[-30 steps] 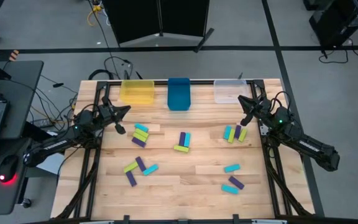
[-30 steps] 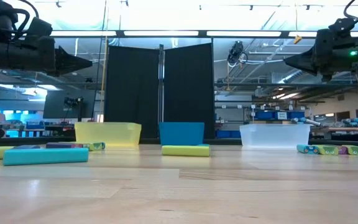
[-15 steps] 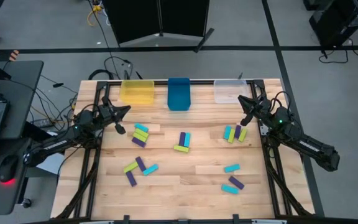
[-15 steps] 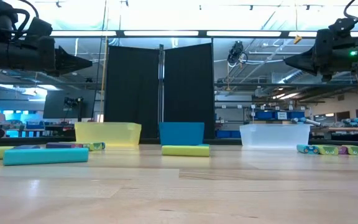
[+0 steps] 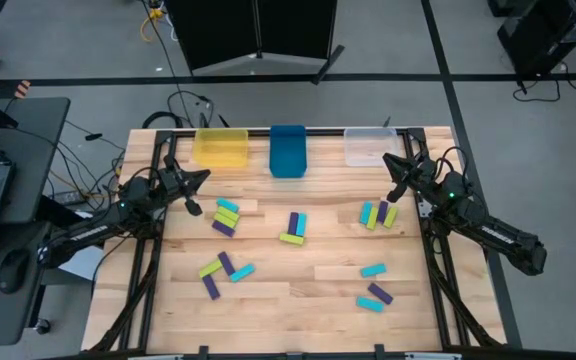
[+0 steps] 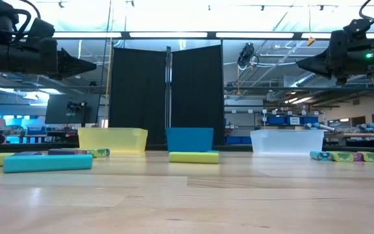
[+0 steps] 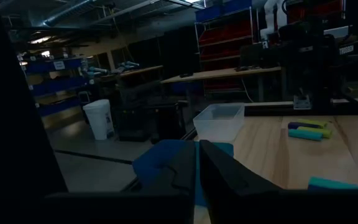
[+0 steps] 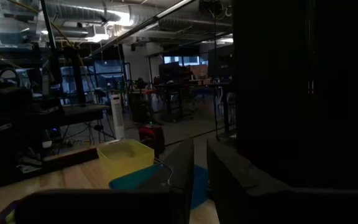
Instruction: Sort blocks
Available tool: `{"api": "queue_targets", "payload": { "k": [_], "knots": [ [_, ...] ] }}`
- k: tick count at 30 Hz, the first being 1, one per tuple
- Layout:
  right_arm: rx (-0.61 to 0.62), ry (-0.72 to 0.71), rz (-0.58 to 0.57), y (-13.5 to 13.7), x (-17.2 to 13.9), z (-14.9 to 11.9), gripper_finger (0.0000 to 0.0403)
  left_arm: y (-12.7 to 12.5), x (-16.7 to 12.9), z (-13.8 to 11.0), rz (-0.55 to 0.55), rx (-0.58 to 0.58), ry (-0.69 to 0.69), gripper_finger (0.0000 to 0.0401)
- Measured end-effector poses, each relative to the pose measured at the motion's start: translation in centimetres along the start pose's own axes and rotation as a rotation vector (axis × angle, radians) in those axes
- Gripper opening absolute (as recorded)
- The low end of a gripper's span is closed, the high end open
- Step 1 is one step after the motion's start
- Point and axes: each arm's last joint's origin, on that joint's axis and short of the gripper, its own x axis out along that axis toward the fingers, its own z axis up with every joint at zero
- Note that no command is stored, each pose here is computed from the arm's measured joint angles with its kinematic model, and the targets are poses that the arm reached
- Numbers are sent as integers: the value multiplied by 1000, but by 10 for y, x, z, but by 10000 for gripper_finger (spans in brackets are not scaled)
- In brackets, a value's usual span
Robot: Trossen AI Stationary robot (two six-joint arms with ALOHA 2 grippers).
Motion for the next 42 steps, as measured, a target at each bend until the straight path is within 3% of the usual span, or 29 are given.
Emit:
{"api": "queue_targets", "payload": {
  "k": [31,39,42],
  "knots": [
    [-2,0,0,0,0,0,56,0,0,0,0,0,0,30],
    [-188,-40,-5,0,0,4,56,0,0,0,0,0,-1,30],
    [-202,-48,-6,0,0,5,56,0,0,0,0,0,-2,30]
  ]
}}
